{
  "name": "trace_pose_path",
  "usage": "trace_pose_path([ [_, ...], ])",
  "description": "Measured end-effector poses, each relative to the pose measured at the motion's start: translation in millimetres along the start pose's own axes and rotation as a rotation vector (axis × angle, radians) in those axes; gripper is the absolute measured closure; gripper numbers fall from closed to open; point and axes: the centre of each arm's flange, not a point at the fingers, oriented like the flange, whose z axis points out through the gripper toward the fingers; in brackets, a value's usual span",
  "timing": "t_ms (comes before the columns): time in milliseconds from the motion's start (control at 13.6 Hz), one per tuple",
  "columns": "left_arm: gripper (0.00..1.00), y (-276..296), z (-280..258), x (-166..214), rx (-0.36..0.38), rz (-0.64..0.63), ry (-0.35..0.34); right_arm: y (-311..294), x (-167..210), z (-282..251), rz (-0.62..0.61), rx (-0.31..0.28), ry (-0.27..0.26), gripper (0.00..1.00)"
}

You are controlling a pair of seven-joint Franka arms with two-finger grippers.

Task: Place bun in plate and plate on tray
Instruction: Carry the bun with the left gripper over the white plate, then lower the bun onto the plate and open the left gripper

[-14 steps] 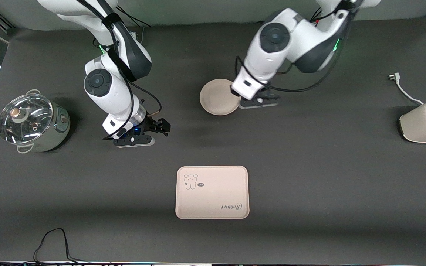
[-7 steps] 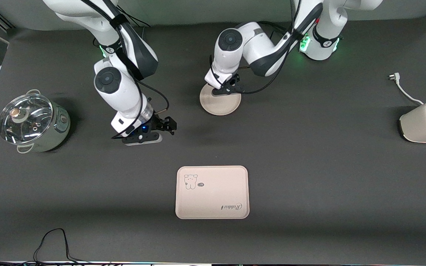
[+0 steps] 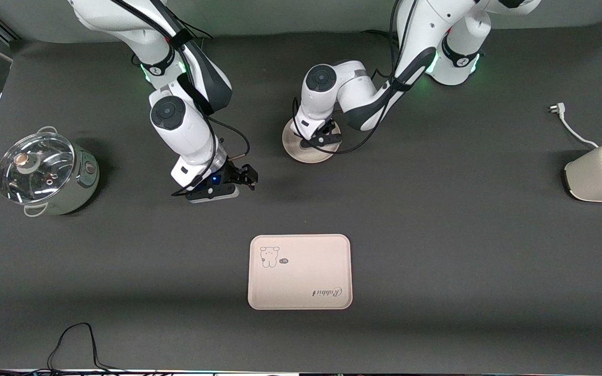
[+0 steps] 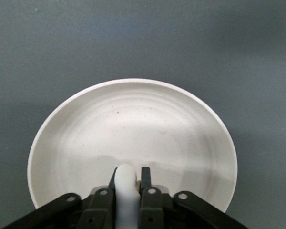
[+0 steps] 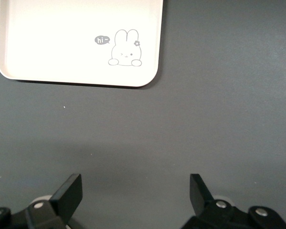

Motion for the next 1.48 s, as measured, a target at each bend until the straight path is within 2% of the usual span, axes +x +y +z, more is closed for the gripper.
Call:
trace_pose_path([
  [369,0.19,0.6,0.6,0.1,0.0,-0.01,0.004,-4.0,-0.9,-0.6,0.004,0.013,0.006,0.0],
  [517,0.0,1.3,-0.3,0.8,-0.002,-0.012,0.005,-4.0,-1.0,-0.5,0.004,0.013,0.005,0.0],
  [1476,0.0,3.7,-3.5,3.5,-0.01,-0.015,0.01,-4.4,-1.2,-0.5,0.004,0.014,0.006,0.0],
])
